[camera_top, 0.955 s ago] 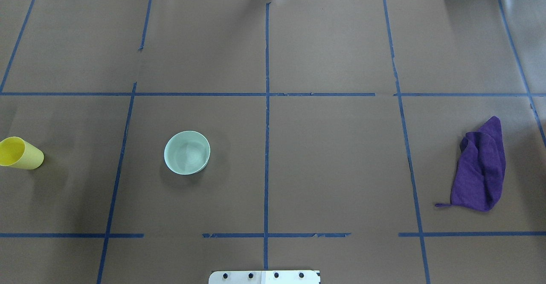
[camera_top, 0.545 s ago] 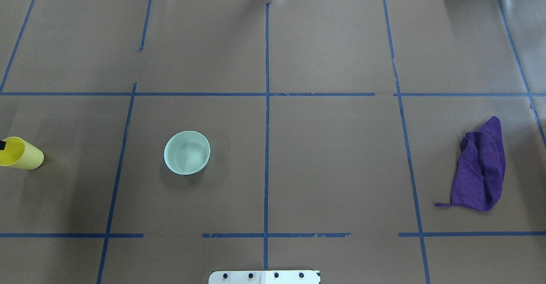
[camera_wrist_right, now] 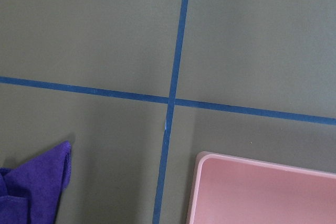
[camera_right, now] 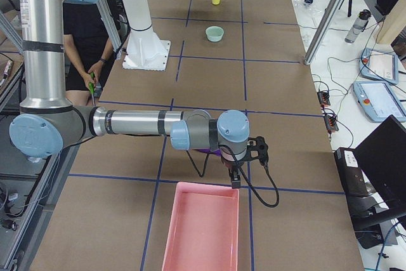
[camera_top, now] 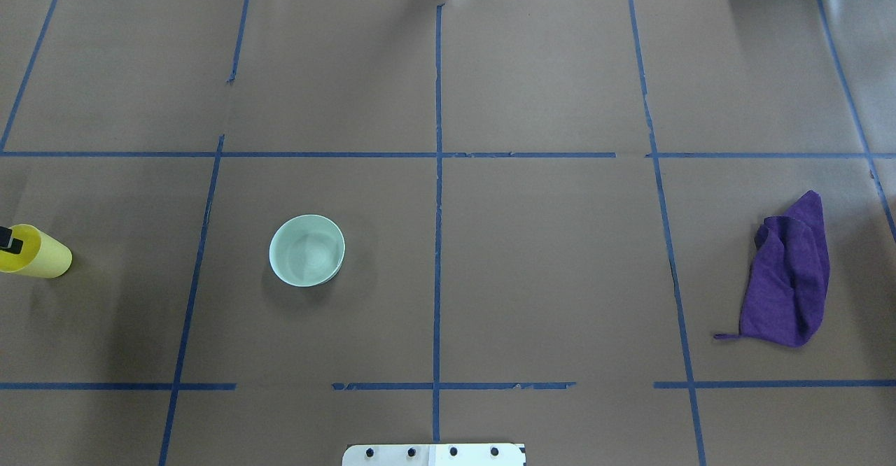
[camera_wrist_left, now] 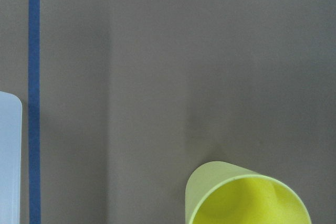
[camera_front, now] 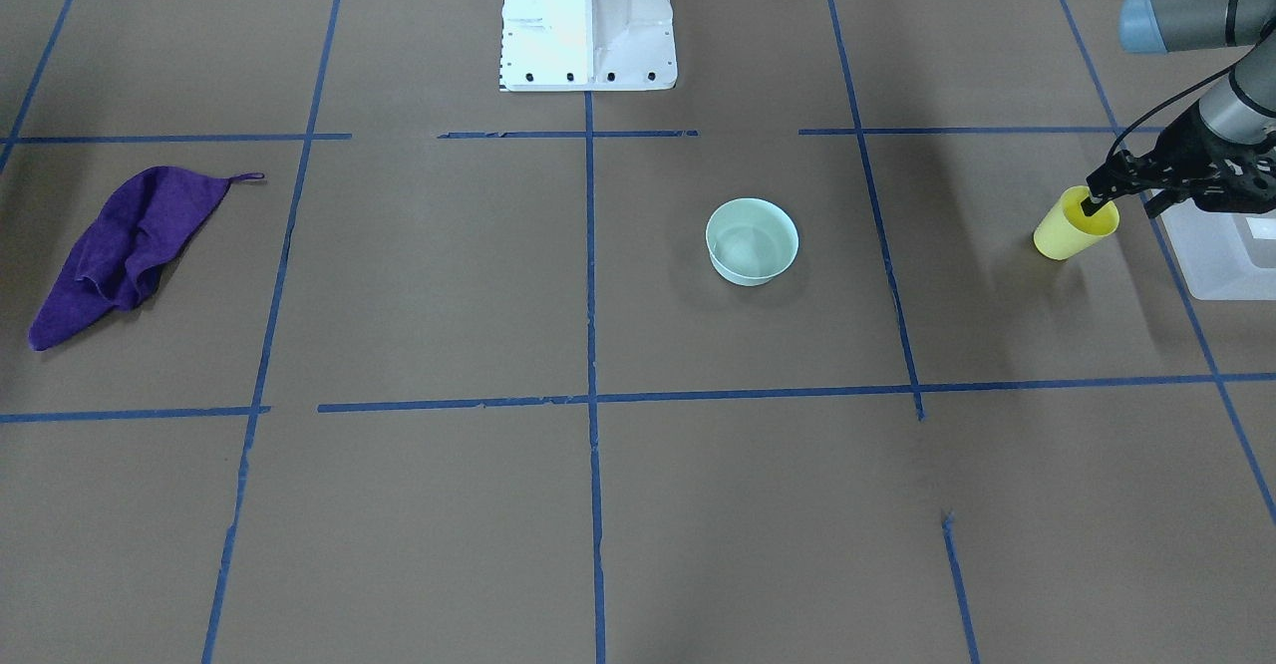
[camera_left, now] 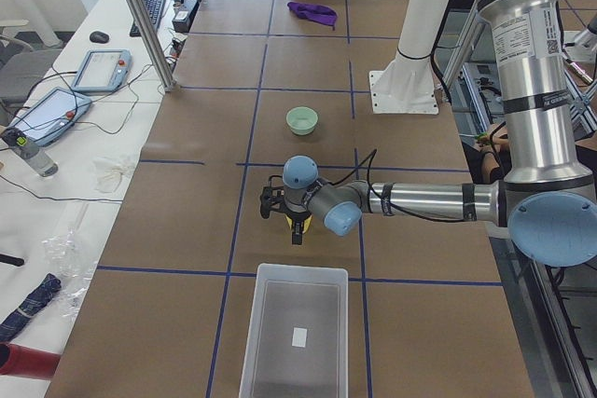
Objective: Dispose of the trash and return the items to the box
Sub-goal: 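Grasp the yellow cup with the left gripper and drop it into the clear bin, then lower the right gripper onto the purple cloth and grasp it, then lift the purple cloth with the right gripper toward the pink bin, then release the cloth into the pink bin while the left gripper reaches toward the green bowl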
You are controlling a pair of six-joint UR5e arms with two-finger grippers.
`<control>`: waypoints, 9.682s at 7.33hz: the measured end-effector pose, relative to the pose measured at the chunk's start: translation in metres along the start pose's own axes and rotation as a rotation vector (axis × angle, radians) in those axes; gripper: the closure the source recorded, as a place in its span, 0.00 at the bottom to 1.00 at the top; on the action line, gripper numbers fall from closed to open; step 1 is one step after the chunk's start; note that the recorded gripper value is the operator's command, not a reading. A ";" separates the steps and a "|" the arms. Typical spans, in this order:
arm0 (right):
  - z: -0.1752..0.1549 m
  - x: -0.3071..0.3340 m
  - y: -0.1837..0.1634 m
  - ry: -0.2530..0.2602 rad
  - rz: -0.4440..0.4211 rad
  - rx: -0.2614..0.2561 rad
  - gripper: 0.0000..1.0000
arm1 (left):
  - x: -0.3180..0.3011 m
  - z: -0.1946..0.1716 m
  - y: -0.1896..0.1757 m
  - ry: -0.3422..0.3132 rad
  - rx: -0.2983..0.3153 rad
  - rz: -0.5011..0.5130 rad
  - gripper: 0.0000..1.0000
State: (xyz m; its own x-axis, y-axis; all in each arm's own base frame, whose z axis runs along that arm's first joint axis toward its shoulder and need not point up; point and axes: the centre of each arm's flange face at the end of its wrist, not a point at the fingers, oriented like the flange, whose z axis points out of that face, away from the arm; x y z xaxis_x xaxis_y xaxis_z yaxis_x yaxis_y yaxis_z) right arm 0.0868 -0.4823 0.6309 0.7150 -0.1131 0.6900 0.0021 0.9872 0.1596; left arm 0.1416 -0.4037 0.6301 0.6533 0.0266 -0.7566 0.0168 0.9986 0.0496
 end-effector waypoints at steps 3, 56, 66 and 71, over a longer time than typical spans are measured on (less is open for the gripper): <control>0.001 0.001 0.001 0.000 0.005 -0.002 0.00 | 0.006 0.007 -0.001 0.000 -0.010 -0.005 0.99; -0.070 -0.211 0.003 -0.043 0.047 0.137 1.00 | -0.089 -0.215 -0.069 -0.238 0.200 0.153 0.00; -0.038 0.080 0.055 0.222 -0.229 -0.100 0.01 | 0.217 -0.127 -0.088 0.084 0.123 -0.073 0.00; 0.006 0.112 0.062 0.114 -0.058 -0.036 0.00 | 0.296 -0.080 -0.055 0.165 0.055 -0.121 0.00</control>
State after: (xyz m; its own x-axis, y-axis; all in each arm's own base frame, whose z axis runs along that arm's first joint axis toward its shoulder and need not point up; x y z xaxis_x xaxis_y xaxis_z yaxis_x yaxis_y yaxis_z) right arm 0.1625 -0.4348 0.7225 0.7878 -0.1586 0.5952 0.0691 0.9830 0.1704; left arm 0.2740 -0.4476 0.3512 0.5116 -0.0822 -0.8553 0.1324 0.9911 -0.0160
